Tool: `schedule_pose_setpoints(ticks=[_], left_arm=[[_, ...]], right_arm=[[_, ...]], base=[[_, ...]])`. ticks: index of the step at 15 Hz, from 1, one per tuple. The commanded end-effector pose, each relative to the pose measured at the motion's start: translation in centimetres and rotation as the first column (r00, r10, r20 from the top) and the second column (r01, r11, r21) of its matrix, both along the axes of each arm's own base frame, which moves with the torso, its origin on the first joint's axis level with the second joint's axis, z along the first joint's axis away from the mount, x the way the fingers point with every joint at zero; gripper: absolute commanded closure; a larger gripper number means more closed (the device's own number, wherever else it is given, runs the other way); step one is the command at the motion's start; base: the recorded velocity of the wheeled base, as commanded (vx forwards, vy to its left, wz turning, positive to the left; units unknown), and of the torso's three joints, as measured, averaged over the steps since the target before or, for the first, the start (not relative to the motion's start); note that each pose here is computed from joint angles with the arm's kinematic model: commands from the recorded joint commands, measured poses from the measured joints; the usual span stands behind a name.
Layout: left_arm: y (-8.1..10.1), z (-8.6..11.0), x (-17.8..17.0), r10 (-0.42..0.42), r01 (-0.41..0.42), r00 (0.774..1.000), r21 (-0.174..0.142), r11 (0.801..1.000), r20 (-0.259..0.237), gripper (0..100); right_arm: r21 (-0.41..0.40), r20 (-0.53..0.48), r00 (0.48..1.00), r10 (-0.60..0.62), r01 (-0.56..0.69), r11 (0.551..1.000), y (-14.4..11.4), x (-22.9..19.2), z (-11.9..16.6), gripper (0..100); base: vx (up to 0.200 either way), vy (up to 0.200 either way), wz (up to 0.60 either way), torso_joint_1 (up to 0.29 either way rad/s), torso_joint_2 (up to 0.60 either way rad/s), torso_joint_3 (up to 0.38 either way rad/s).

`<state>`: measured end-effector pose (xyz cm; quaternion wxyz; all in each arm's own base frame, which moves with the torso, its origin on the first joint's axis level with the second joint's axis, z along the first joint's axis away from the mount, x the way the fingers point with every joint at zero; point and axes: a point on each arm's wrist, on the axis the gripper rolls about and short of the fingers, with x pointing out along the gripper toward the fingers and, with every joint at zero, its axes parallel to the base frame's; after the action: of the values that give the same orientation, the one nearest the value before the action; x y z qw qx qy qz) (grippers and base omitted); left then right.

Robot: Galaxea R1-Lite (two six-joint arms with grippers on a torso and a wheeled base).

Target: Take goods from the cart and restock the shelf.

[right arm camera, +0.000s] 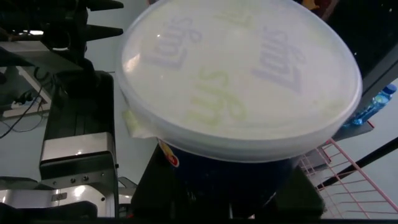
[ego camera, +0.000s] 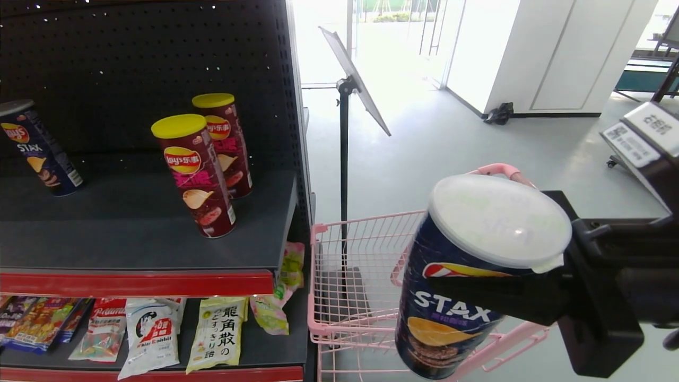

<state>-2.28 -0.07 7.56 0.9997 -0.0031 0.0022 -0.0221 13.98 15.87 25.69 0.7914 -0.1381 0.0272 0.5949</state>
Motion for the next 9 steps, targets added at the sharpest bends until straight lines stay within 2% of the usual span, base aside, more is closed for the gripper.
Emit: schedule_pose_setpoints(ticks=[1, 4, 9], left_arm=[[0.0, -0.01, 0.0, 0.0, 0.0, 1.0, -0.001, 1.0, 0.0, 0], [0.0, -0.01, 0.0, 0.0, 0.0, 1.0, 0.0, 1.0, 0.0, 0], [0.0, -0.01, 0.01, 0.001, -0.001, 1.0, 0.0, 1.0, -0.002, 0]], right_arm=[[-0.003, -0.003, 1.0, 0.0, 0.0, 1.0, -0.06, -0.06, -0.19, 100], [-0.007, -0.002, 1.0, -0.011, 0.011, 1.0, -0.18, -0.19, -0.32, 100], [0.02, 0.017, 0.999, -0.03, 0.03, 0.999, -1.01, -0.75, 0.26, 100]], base=[[0.0, 0.0, 0.0, 0.173, -0.4, -0.227], [0.0, 0.0, 0.0, 0.144, -0.32, -0.175], [0.0, 0.0, 0.0, 0.0, 0.0, 0.0]])
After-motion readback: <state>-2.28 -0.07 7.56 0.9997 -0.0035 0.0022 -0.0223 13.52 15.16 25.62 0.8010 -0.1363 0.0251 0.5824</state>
